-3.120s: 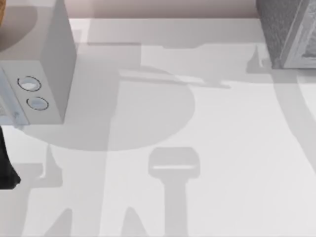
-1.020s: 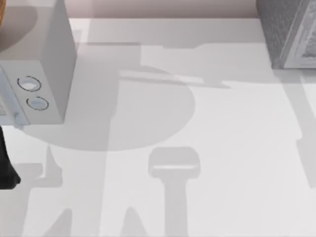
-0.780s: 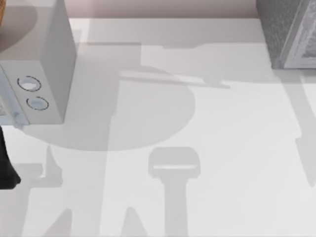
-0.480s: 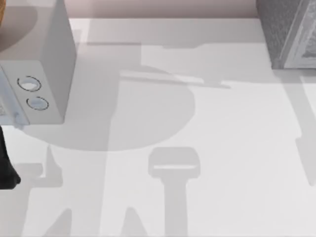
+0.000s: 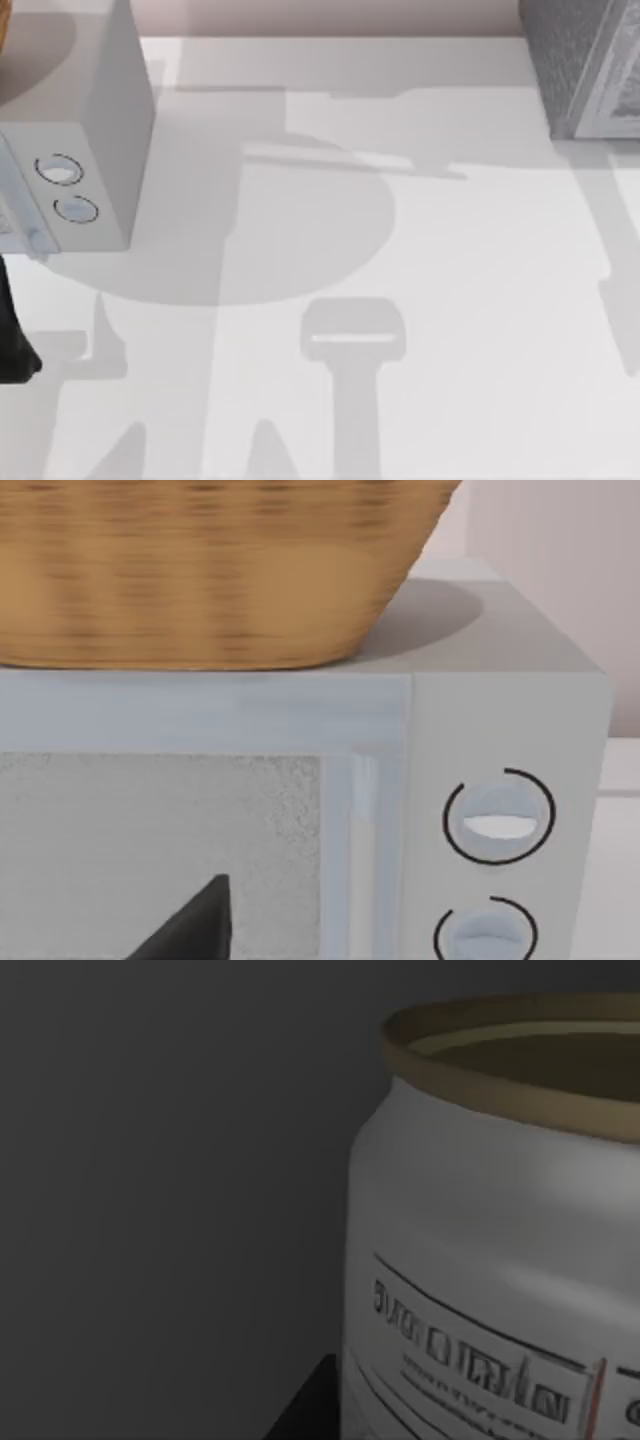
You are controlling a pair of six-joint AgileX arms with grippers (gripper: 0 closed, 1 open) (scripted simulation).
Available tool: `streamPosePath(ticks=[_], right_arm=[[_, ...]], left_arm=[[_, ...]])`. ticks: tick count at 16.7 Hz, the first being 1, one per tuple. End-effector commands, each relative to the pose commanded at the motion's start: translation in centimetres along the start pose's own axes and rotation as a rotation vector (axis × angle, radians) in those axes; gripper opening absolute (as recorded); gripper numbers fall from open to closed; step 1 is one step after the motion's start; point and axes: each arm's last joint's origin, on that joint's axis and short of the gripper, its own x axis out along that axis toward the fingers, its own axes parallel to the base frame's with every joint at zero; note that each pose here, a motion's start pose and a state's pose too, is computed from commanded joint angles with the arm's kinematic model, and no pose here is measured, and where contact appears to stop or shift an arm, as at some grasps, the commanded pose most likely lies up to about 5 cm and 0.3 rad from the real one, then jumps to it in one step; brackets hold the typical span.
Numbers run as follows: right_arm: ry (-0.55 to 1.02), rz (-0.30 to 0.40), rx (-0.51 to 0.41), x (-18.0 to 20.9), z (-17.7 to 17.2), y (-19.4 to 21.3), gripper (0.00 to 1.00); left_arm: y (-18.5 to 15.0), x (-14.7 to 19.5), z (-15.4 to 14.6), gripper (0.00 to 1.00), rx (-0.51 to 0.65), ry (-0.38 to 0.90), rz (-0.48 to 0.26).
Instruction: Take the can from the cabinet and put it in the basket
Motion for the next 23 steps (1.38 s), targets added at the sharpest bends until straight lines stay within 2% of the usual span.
streamPosePath(ticks=[1,2,12,15,23], right_arm=[[0.0,0.0,0.0,0.0,0.0,0.0,0.02],[0.0,0.0,0.0,0.0,0.0,0.0,0.0],[-0.004,0.001,0.002,-0.6,0.4,0.1,0.0],[-0.011,0.0,0.002,-3.7,2.1,0.2,0.0],[0.0,0.003,0.001,-16.0,5.9,0.2,0.0]], left_arm=[[0.0,0.0,0.0,1.0,0.0,0.0,0.0],[0.0,0.0,0.0,1.0,0.0,0.0,0.0],[0.0,0.0,0.0,1.0,0.0,0.0,0.0],[0.0,0.0,0.0,1.0,0.0,0.0,0.0],[0.0,0.0,0.0,1.0,0.0,0.0,0.0]])
